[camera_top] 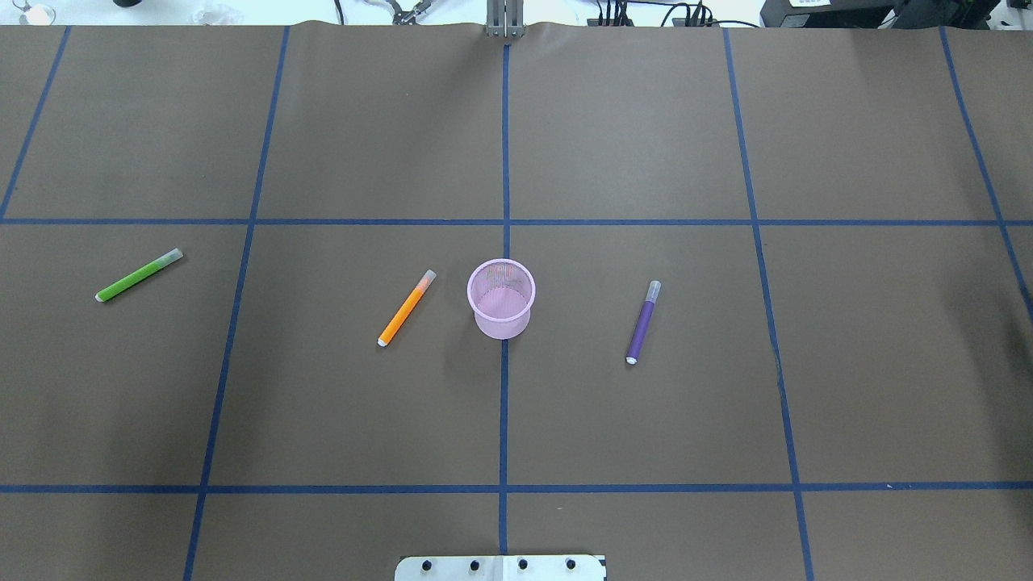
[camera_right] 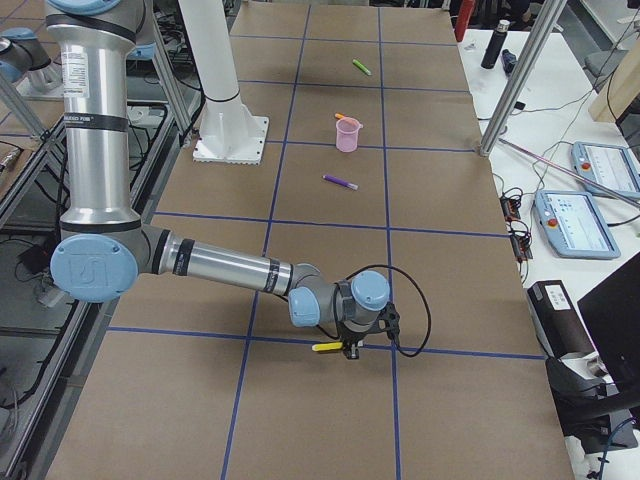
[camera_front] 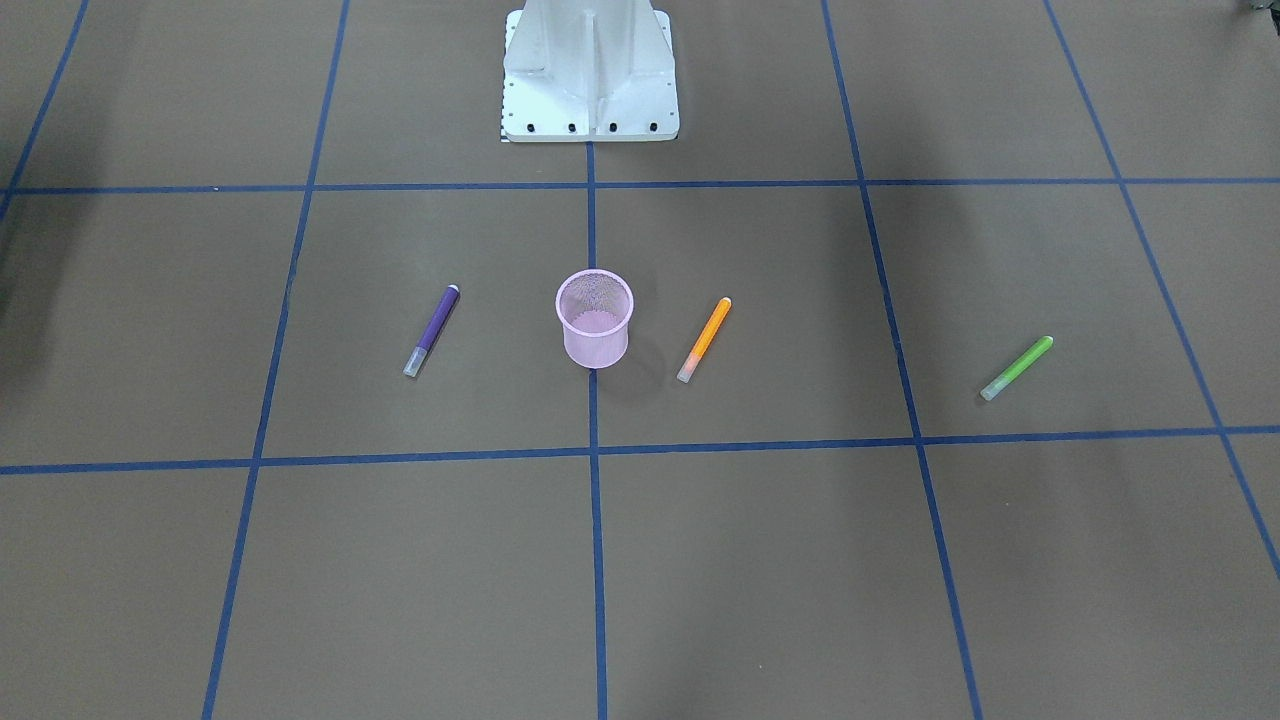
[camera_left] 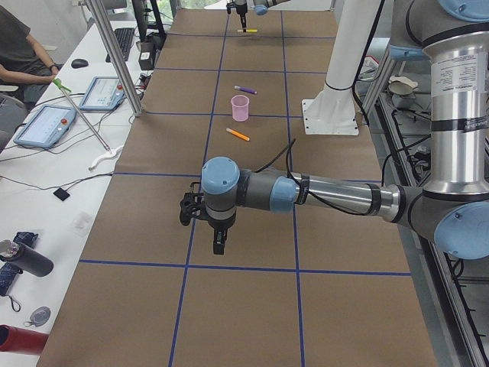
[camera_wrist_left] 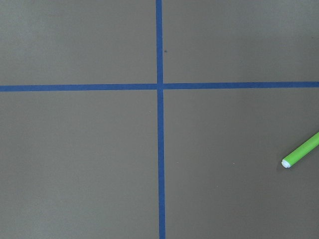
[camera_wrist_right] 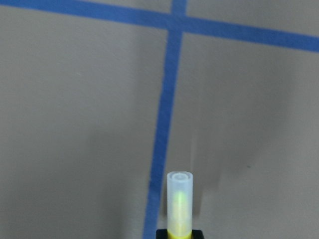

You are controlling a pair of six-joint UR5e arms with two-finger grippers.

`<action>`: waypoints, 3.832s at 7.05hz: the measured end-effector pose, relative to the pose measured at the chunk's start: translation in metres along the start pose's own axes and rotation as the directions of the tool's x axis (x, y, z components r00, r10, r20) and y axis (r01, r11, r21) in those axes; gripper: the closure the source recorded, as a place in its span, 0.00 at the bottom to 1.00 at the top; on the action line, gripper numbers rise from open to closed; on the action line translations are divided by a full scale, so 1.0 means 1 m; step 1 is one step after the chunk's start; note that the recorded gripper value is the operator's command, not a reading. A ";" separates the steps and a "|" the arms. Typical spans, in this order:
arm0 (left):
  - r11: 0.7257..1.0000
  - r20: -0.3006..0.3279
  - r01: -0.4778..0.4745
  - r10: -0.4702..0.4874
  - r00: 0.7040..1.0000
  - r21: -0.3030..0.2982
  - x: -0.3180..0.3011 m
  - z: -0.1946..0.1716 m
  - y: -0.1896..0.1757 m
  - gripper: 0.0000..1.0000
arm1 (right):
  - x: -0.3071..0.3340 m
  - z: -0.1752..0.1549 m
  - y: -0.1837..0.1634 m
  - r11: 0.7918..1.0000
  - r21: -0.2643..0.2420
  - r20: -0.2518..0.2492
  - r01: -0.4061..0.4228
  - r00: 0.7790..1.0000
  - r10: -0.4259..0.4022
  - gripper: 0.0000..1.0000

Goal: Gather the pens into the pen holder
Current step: 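Lift the yellow pen and carry it toward the lilac mesh cup, then lower the yellow pen into the cup and open the right gripper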

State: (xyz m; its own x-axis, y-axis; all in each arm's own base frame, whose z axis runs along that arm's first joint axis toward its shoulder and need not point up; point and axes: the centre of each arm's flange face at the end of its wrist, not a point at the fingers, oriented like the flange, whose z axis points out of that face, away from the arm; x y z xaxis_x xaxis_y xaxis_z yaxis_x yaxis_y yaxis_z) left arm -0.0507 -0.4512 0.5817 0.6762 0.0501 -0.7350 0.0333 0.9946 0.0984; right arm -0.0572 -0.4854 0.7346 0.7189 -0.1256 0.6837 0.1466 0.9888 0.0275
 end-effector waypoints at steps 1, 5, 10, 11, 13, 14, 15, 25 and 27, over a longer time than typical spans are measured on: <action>1.000 -0.041 -0.023 0.024 0.999 0.019 0.010 -0.005 -0.001 0.00 | -0.018 -0.017 -0.009 0.998 0.037 0.009 -0.041 0.999 0.041 1.00; 0.985 -0.164 -0.150 0.162 0.973 0.085 0.101 0.009 -0.032 0.00 | -0.136 -0.112 -0.031 0.955 0.201 0.117 -0.220 0.973 0.200 1.00; 0.968 -0.173 -0.224 0.241 0.955 0.111 0.260 0.055 -0.070 0.03 | -0.394 -0.140 -0.062 0.859 0.256 0.288 -0.443 0.883 0.370 1.00; 0.961 -0.165 -0.257 0.272 0.948 0.107 0.271 0.065 -0.069 0.05 | -0.438 -0.143 -0.065 0.841 0.249 0.328 -0.480 0.859 0.393 1.00; 0.905 -0.090 -0.412 0.422 0.902 0.109 0.267 0.089 -0.063 0.06 | -0.537 -0.145 -0.064 0.799 0.249 0.363 -0.547 0.818 0.446 1.00; 0.864 -0.049 -0.493 0.499 0.865 0.099 0.255 0.099 -0.062 0.06 | -0.587 -0.145 -0.058 0.774 0.254 0.372 -0.580 0.797 0.476 1.00; 0.833 -0.027 -0.547 0.551 0.834 0.080 0.243 0.110 -0.061 0.06 | -0.627 -0.142 -0.047 0.742 0.266 0.390 -0.615 0.773 0.501 1.00; 0.813 -0.014 -0.581 0.582 0.813 0.048 0.228 0.126 -0.061 0.02 | -0.758 -0.074 0.020 0.517 0.594 0.373 -0.617 0.780 0.502 0.76; 0.817 -0.014 -0.574 0.575 0.818 0.042 0.225 0.129 -0.062 0.02 | -0.765 -0.064 0.017 0.519 0.604 0.356 -0.605 0.787 0.504 0.01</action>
State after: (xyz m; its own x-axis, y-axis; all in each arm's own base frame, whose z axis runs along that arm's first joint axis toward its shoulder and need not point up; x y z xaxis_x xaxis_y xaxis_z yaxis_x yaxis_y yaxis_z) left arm 0.1946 -0.5129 0.4963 0.5620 0.6145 -0.5538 -0.3304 0.7805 0.5307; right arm -0.5609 -0.3773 0.1656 0.3979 0.4285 0.8112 -0.7693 0.6376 0.0406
